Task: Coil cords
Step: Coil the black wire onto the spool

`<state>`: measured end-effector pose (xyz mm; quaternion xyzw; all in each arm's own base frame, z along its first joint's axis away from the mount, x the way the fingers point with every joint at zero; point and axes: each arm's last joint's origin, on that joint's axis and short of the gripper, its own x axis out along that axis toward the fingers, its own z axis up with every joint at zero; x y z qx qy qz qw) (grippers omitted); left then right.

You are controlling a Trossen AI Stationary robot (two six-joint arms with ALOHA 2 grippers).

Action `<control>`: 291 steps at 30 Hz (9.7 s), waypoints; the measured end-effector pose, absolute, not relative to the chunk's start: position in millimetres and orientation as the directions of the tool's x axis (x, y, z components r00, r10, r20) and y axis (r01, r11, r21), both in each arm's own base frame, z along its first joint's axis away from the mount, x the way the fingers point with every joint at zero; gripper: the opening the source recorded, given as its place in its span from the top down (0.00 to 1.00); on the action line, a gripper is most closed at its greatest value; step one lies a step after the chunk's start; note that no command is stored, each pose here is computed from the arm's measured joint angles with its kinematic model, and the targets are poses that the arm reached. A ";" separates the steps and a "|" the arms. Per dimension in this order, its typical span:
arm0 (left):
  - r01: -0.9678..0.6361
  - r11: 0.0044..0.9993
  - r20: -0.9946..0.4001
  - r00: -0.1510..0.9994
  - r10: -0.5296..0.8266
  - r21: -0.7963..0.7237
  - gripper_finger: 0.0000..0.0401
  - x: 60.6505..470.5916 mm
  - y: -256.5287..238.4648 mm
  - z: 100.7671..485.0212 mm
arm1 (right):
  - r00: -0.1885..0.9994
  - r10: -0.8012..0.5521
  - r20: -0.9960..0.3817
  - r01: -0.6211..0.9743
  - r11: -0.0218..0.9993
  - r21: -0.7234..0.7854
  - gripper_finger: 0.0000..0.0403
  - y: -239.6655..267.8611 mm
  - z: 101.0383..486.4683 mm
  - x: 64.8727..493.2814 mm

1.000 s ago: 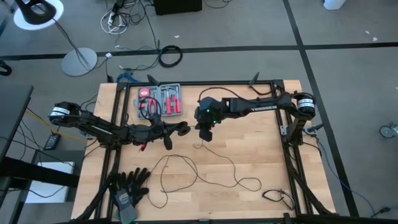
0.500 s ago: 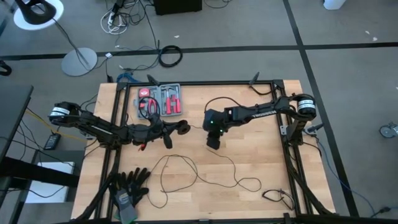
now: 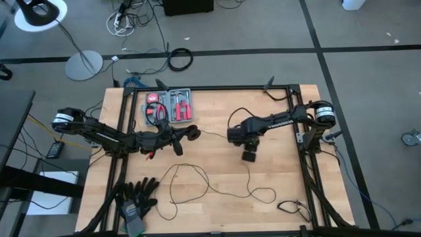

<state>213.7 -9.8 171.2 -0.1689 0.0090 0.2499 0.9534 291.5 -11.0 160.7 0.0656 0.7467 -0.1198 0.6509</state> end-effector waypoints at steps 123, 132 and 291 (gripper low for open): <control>-0.481 0.799 -0.048 0.865 0.499 -0.360 1.00 213.9 -9.2 177.2 | 0.882 -0.262 -0.391 0.298 0.954 0.032 0.87 4.0 136.6 340.3; -0.481 0.802 -0.046 0.865 0.499 -0.355 1.00 213.9 -9.2 177.4 | 0.859 -0.263 -0.438 0.310 0.950 0.037 0.99 4.1 136.2 336.7; -0.542 0.832 -0.282 0.822 0.495 -0.117 1.00 232.7 -10.8 181.3 | 0.947 -0.238 -0.215 0.290 0.923 0.254 0.93 34.8 150.2 234.7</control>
